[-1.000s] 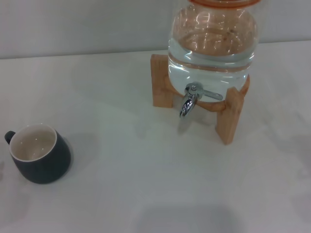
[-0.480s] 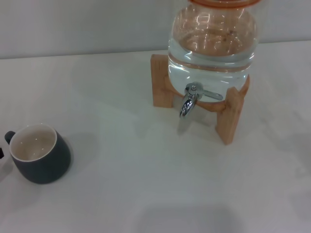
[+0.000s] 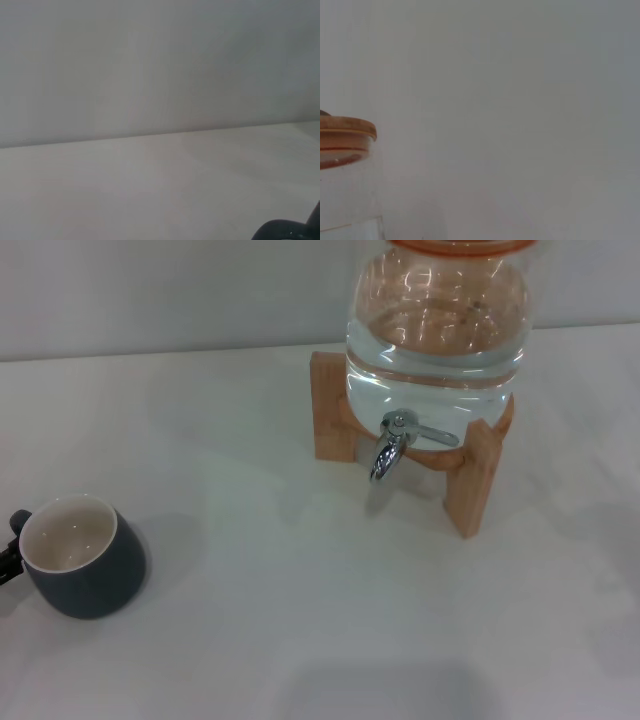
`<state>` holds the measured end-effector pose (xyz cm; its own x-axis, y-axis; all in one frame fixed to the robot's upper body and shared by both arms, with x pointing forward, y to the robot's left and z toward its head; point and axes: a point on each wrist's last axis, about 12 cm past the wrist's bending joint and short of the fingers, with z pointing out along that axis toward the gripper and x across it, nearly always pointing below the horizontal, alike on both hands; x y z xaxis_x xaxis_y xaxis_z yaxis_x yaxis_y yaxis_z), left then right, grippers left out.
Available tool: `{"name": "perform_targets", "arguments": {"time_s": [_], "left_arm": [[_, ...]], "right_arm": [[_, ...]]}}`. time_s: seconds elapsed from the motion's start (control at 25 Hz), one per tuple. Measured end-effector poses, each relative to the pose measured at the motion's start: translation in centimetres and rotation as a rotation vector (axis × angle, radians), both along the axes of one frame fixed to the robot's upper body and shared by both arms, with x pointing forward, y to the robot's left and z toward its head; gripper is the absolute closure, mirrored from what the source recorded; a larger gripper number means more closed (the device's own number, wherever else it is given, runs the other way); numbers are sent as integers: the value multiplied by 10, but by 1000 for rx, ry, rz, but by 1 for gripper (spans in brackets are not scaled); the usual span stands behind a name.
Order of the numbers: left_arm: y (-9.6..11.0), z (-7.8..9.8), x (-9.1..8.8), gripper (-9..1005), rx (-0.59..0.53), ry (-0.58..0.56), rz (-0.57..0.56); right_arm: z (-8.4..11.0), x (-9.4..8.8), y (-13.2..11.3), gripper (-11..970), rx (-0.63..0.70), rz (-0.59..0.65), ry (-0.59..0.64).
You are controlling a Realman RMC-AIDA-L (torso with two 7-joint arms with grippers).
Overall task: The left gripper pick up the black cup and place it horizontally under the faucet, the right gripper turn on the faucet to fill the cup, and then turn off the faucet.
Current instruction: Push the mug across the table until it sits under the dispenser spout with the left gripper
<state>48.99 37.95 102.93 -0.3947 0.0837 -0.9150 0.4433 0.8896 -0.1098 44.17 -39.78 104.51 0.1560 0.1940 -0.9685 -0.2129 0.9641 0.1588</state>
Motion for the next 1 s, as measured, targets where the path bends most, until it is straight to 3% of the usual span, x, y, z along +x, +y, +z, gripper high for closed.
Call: {"name": "perform_targets", "arguments": {"time_s": [1.0], "left_arm": [[-13,1,20,152,29,-16,-24]], "right_arm": [[2,10,2,118,0,1,0]]}}
